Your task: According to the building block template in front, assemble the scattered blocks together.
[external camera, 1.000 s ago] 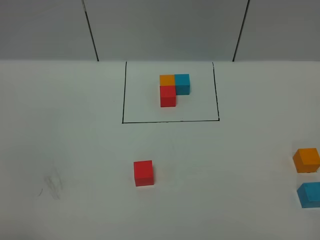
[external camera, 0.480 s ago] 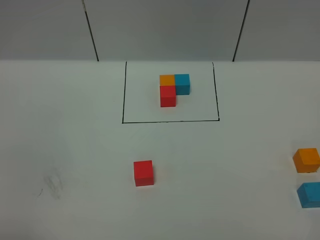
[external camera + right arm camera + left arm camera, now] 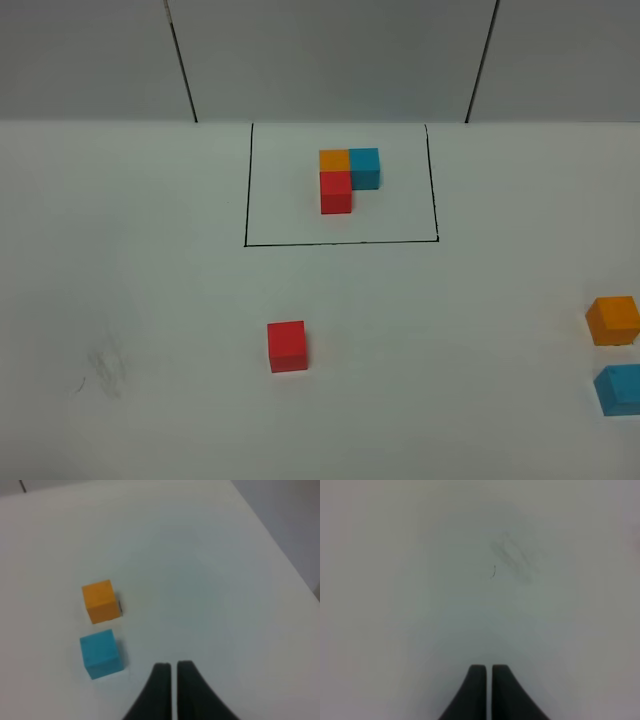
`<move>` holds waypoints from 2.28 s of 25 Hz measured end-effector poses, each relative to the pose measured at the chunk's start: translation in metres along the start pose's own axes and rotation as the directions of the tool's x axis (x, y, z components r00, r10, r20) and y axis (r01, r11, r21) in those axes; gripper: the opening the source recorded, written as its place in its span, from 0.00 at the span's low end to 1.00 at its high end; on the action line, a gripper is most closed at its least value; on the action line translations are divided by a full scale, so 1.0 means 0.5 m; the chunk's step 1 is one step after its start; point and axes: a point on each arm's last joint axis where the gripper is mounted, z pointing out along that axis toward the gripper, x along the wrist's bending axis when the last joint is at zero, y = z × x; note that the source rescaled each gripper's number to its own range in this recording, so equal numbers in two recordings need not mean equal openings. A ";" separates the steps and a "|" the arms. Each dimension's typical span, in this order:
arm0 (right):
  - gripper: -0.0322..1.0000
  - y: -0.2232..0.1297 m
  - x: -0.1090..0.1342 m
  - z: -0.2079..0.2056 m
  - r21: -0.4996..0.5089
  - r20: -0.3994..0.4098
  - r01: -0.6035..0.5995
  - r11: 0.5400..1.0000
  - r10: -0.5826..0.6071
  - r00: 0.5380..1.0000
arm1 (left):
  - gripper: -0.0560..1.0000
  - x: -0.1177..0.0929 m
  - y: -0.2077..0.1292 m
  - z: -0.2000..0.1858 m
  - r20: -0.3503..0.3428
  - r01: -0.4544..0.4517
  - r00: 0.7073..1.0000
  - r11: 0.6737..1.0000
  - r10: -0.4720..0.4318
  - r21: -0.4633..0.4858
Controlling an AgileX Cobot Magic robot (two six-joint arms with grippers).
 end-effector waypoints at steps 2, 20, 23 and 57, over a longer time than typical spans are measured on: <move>0.03 0.000 0.000 0.000 0.000 0.000 0.000 1.000 0.000 1.000 | 0.05 0.000 0.000 0.000 0.000 0.000 1.000 1.000 0.000 0.000; 0.03 0.000 0.000 0.000 0.000 0.000 0.000 1.000 0.000 1.000 | 0.05 0.000 0.000 0.000 0.000 -0.001 1.000 1.000 0.001 0.000; 0.03 0.000 0.001 0.000 0.002 -0.007 -0.004 1.000 0.004 1.000 | 0.05 0.000 0.000 0.000 0.000 -0.001 1.000 1.000 0.001 0.000; 0.92 -0.003 0.013 -0.001 0.016 -0.074 0.006 1.000 -0.005 0.997 | 0.05 0.000 0.000 0.000 0.000 -0.001 1.000 1.000 0.001 0.000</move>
